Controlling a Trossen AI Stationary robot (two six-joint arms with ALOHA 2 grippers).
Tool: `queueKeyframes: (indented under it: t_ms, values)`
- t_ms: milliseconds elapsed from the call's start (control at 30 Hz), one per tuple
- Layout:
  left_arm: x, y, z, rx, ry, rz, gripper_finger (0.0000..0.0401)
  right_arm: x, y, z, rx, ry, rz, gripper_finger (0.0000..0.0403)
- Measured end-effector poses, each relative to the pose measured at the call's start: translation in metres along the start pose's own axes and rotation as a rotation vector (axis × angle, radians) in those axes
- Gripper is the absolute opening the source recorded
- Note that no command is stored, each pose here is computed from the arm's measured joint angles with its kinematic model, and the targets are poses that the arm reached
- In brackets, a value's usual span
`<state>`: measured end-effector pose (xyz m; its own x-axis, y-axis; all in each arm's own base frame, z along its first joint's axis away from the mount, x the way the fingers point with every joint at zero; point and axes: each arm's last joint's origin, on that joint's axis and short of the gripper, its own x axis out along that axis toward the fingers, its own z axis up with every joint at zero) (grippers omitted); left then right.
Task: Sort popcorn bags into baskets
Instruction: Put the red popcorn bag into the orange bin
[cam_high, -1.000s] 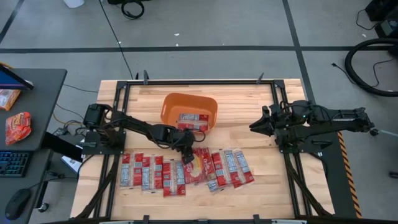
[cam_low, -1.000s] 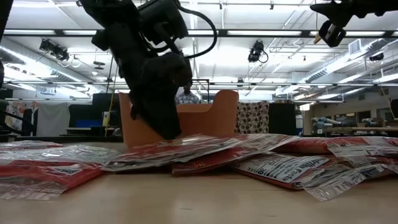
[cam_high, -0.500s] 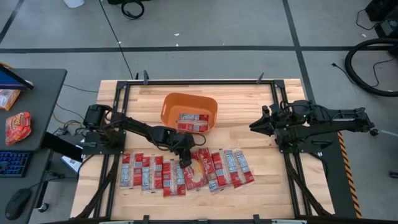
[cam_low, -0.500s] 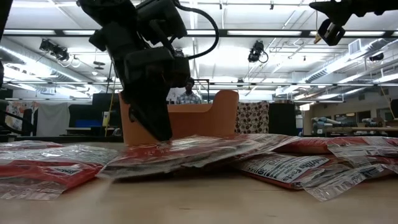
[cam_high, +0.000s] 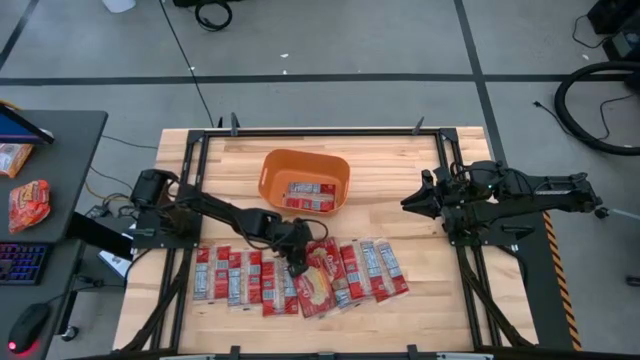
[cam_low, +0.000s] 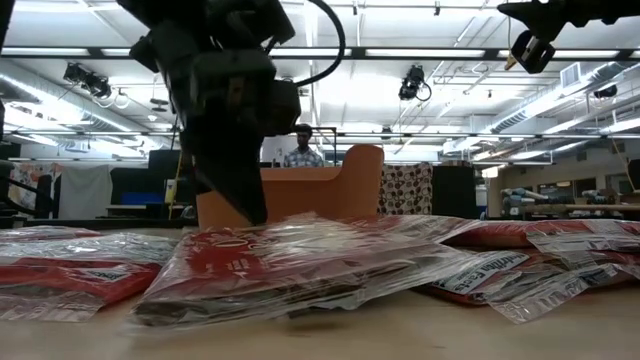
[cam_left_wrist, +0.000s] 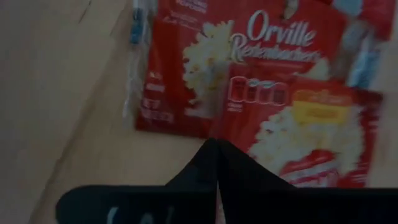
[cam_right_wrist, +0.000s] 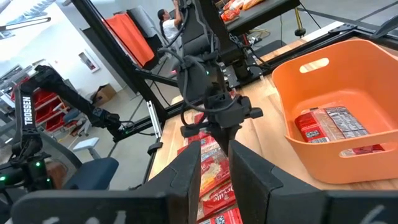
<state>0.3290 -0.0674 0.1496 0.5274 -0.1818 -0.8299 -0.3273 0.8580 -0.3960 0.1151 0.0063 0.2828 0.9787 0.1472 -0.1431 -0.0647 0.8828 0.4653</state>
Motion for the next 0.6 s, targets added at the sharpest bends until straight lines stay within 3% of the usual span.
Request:
queueKeyframes:
  t_ms: [133, 300, 467, 600]
  values:
    - [-0.009, -0.003, 0.003, -0.061, -0.012, -0.037, 0.0031, 0.000, 0.000, 0.000, 0.000, 0.000, 0.000, 0.0088]
    - [-0.013, -0.006, 0.003, -0.078, -0.060, -0.009, 0.0091, 0.000, 0.000, 0.000, 0.000, 0.000, 0.000, 0.0088]
    - [-0.008, -0.006, 0.000, -0.039, -0.050, 0.010, 0.0154, 0.000, 0.000, 0.000, 0.000, -0.002, 0.001, 0.0088]
    - [-0.005, -0.003, -0.002, 0.014, -0.023, 0.031, 0.0175, 0.000, 0.001, 0.001, -0.002, -0.014, 0.007, 0.0088]
